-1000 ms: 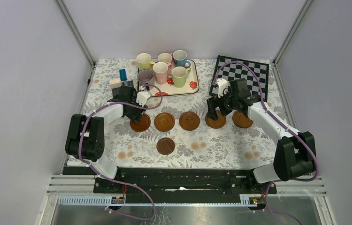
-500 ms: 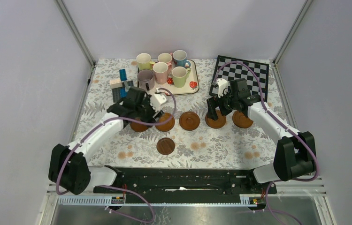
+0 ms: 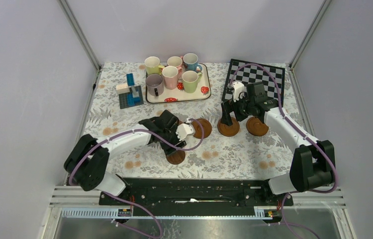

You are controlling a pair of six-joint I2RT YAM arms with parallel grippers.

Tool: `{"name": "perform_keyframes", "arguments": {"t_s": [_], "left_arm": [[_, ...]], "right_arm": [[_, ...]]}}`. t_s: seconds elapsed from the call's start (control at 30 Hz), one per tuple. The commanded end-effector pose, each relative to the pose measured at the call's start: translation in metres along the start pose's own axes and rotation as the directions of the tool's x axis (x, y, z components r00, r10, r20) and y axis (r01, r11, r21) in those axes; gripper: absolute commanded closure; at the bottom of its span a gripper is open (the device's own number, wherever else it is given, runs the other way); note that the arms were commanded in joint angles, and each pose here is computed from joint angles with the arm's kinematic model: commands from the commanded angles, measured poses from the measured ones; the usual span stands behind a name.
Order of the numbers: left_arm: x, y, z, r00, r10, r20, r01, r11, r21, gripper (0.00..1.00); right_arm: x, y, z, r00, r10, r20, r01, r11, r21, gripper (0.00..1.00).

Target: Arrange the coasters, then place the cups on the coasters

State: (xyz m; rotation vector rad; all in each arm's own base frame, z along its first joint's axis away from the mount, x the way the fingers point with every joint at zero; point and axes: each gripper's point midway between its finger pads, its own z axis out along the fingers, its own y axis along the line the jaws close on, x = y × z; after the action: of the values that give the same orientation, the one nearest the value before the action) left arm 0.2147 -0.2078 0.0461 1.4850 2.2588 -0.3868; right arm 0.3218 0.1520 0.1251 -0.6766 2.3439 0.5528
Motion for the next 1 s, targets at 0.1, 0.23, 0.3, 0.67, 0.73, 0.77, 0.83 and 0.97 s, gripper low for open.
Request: {"name": "perform_keyframes", "arguments": {"t_s": [0.1, 0.23, 0.3, 0.67, 0.73, 0.77, 0.83, 0.97], "left_arm": [[0.008, 0.010, 0.018, 0.999, 0.017, -0.040, -0.019, 0.999, -0.039, 0.44], [0.023, 0.008, 0.023, 0.996, 0.020, -0.084, -0.024, 0.999, -0.038, 0.50], [0.034, 0.008, 0.023, 0.993, 0.025, -0.114, -0.030, 0.999, -0.045, 0.53], [0.101, 0.002, -0.007, 0.977, -0.013, -0.212, 0.005, 0.999, -0.041, 0.59], [0.115, 0.012, -0.014, 0.973, -0.049, -0.224, 0.036, 0.997, -0.063, 0.59], [0.121, 0.016, -0.018, 0.971, -0.066, -0.230, 0.049, 0.996, -0.076, 0.59], [0.135, 0.024, -0.025, 0.966, -0.099, -0.240, 0.076, 0.992, -0.101, 0.59], [0.168, 0.030, -0.042, 0.953, -0.130, -0.272, 0.098, 0.987, -0.128, 0.59]], "right_arm": [[-0.015, 0.001, -0.008, 0.999, -0.005, 0.040, 0.005, 1.000, -0.003, 0.01], [-0.014, 0.001, -0.008, 0.999, -0.007, 0.040, 0.007, 1.000, -0.001, 0.00], [-0.014, 0.000, -0.008, 0.999, -0.006, 0.039, 0.006, 1.000, 0.000, 0.00], [-0.015, 0.001, -0.008, 0.999, -0.006, 0.041, 0.007, 1.000, -0.007, 0.00], [-0.015, 0.001, -0.008, 0.999, -0.006, 0.040, 0.006, 1.000, -0.008, 0.01], [-0.015, 0.001, -0.008, 0.999, -0.007, 0.041, 0.007, 1.000, -0.008, 0.00], [-0.016, 0.001, -0.009, 0.999, -0.011, 0.042, 0.011, 1.000, -0.004, 0.00], [-0.016, 0.001, -0.008, 0.999, -0.013, 0.046, 0.014, 1.000, -0.006, 0.00]]}}
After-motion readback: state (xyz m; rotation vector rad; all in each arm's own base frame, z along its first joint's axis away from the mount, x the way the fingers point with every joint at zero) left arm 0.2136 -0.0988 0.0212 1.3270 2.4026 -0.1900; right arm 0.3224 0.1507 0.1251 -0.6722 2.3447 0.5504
